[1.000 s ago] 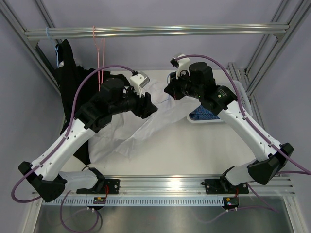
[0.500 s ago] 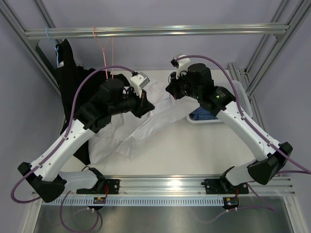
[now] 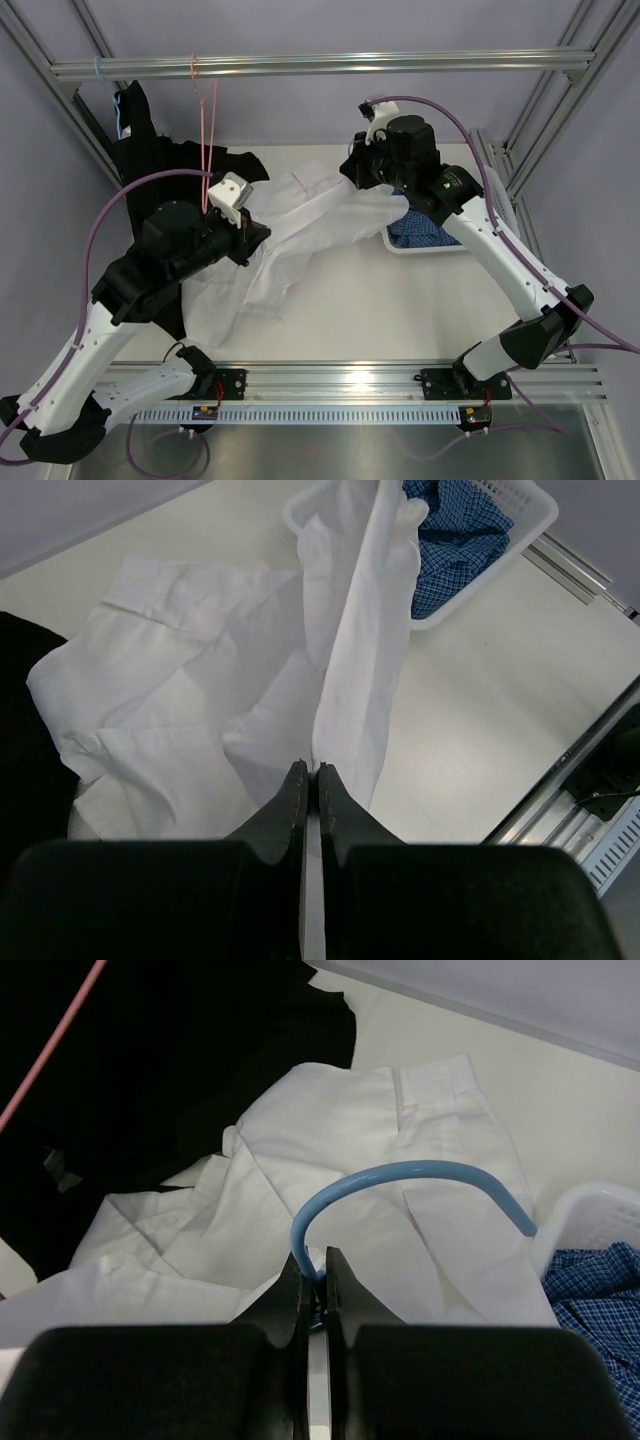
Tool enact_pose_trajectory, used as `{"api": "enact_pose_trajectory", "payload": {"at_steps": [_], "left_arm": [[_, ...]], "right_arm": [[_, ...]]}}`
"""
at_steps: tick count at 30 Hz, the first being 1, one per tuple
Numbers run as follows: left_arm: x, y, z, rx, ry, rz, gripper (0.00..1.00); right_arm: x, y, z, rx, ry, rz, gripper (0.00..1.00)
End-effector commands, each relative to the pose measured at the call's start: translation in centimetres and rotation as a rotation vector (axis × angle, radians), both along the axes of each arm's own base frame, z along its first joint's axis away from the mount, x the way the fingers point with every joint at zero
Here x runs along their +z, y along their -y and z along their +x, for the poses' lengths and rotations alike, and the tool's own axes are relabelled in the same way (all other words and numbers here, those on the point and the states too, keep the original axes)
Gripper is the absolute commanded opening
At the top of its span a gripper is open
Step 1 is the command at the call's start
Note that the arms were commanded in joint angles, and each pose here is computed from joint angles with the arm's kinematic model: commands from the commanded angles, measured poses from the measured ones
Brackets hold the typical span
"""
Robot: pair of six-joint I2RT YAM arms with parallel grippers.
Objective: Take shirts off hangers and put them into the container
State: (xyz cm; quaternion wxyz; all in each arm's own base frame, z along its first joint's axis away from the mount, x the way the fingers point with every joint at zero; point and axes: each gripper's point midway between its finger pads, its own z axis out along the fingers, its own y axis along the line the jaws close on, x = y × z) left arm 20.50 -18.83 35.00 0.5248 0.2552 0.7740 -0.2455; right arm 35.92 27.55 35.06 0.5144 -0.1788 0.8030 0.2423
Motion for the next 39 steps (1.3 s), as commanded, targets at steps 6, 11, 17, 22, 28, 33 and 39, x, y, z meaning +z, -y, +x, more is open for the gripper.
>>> {"api": "enact_pose_trajectory", "payload": {"at_steps": [6, 11, 17, 22, 28, 33, 39], "left_arm": [[-2.7, -2.9, -2.8, 0.078, -0.044, -0.061, 0.00], [-5.0, -2.2, -3.6, 0.055, -0.119, -0.090, 0.00], [-7.2, -0.4, -4.6, -0.006, -0.194, -0.176, 0.00], [-4.4, -0.5, -5.2, -0.026, -0.121, -0.280, 0.00], [-3.0, 0.4, -5.8, -0.090, -0.144, -0.280, 0.05], [-7.8, 1.1, -5.9, -0.066, -0.285, -0.268, 0.18], [-6.3, -0.4, -5.4, 0.003, -0.213, -0.266, 0.66]], "right_arm": [[5.8, 4.6, 3.2, -0.173, 0.072, 0.085, 0.00], [6.7, 4.3, 3.1, -0.180, 0.040, 0.120, 0.00], [7.5, 2.4, 2.3, -0.107, 0.004, 0.212, 0.00], [5.8, 2.4, 3.5, -0.163, -0.011, 0.183, 0.00], [5.2, 1.8, 3.5, -0.157, -0.037, 0.232, 0.00], [7.3, 1.5, 3.0, -0.131, -0.014, 0.269, 0.00], [6.1, 0.3, 1.9, -0.050, -0.010, 0.245, 0.00]]}}
